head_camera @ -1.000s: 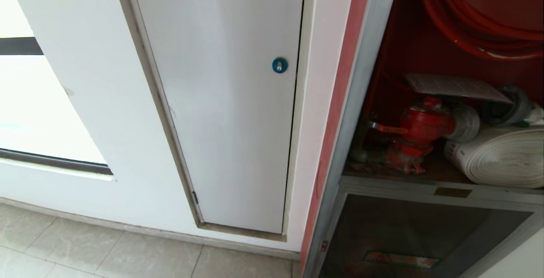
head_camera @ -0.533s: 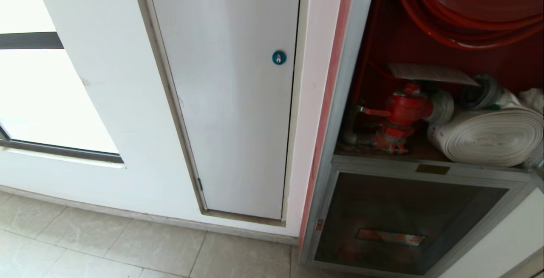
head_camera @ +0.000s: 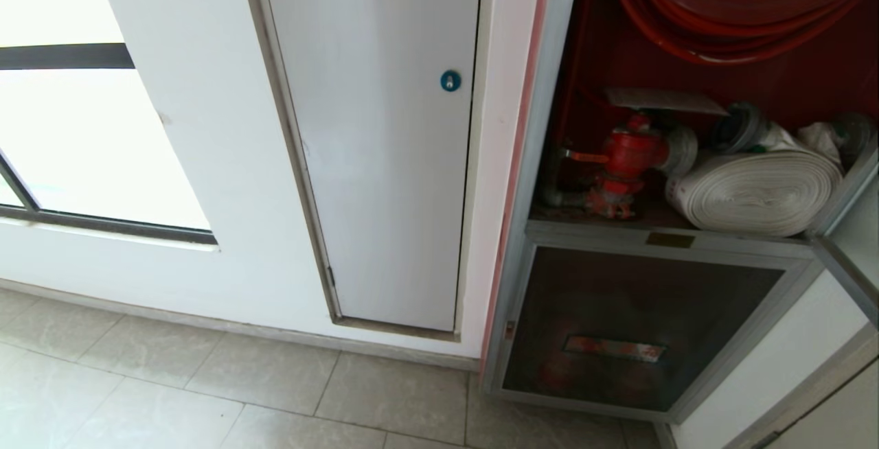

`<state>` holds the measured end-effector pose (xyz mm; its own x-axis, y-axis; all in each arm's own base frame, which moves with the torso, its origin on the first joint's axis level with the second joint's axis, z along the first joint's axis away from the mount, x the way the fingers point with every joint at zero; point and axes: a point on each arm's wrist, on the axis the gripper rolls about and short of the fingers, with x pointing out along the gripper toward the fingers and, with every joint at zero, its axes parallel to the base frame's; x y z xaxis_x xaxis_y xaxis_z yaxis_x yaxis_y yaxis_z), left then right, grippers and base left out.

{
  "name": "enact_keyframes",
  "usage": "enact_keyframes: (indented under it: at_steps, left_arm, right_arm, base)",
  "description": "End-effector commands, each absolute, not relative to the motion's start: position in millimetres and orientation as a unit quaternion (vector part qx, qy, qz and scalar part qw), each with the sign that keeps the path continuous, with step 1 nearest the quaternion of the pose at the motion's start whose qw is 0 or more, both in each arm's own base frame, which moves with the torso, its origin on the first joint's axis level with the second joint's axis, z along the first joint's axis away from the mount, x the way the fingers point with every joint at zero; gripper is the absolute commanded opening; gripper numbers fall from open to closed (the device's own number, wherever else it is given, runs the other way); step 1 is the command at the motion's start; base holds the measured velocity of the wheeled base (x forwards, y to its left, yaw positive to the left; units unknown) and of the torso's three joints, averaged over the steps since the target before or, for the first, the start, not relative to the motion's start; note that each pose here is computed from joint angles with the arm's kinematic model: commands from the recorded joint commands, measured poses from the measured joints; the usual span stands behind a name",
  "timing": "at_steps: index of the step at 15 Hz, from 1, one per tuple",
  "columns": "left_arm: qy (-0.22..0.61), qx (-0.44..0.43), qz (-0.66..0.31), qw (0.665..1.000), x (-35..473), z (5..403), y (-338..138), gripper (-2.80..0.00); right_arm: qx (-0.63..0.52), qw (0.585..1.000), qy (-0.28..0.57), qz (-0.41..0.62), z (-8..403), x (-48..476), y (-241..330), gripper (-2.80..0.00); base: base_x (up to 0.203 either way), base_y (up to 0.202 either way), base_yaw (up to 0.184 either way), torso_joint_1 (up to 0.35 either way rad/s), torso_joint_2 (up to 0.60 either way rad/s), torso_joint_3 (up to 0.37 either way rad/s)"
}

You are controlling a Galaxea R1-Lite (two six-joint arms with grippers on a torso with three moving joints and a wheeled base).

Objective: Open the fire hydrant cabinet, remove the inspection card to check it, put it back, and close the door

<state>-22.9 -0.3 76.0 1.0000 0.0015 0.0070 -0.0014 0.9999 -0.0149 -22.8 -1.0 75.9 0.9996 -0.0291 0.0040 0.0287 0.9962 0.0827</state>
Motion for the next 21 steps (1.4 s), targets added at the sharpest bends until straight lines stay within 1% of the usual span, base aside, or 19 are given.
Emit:
enact_keyframes:
  at_steps: [1, 6, 8, 21]
  left_arm:
    - [-0.003, -0.008, 0.001, 1.0, -22.8, 76.1, -0.3, -2.8]
    - [-0.003, -0.008, 0.001, 1.0, -22.8, 76.1, -0.3, -2.8]
    - [-0.003, -0.008, 0.001, 1.0, -22.8, 76.1, -0.3, -2.8]
    - [-0.003, -0.008, 0.001, 1.0, -22.8, 76.1, -0.3, -2.8]
  right_arm:
    - [0.041, 0.999, -0.002, -0.014, 76.0, -22.7, -1.0, -2.8]
    - [0.041, 0.999, -0.002, -0.014, 76.0, -22.7, -1.0, -2.8]
    - [0.041, 0.999, -0.002, -0.014, 76.0, -22.7, -1.0, -2.8]
    - [0.041, 0.999, -0.002, -0.014, 76.0, -22.7, -1.0, -2.8]
  base:
    - [-0.196, 0.0, 0.001, 0.007, 0.0, 0.006]
    - [-0.195, 0.0, 0.0, 0.002, 0.0, 0.004]
    - [-0.127, 0.0, 0.006, -0.005, 0.0, 0.0]
    - [0.0, 0.0, 0.0, 0.0, 0.0, 0.0]
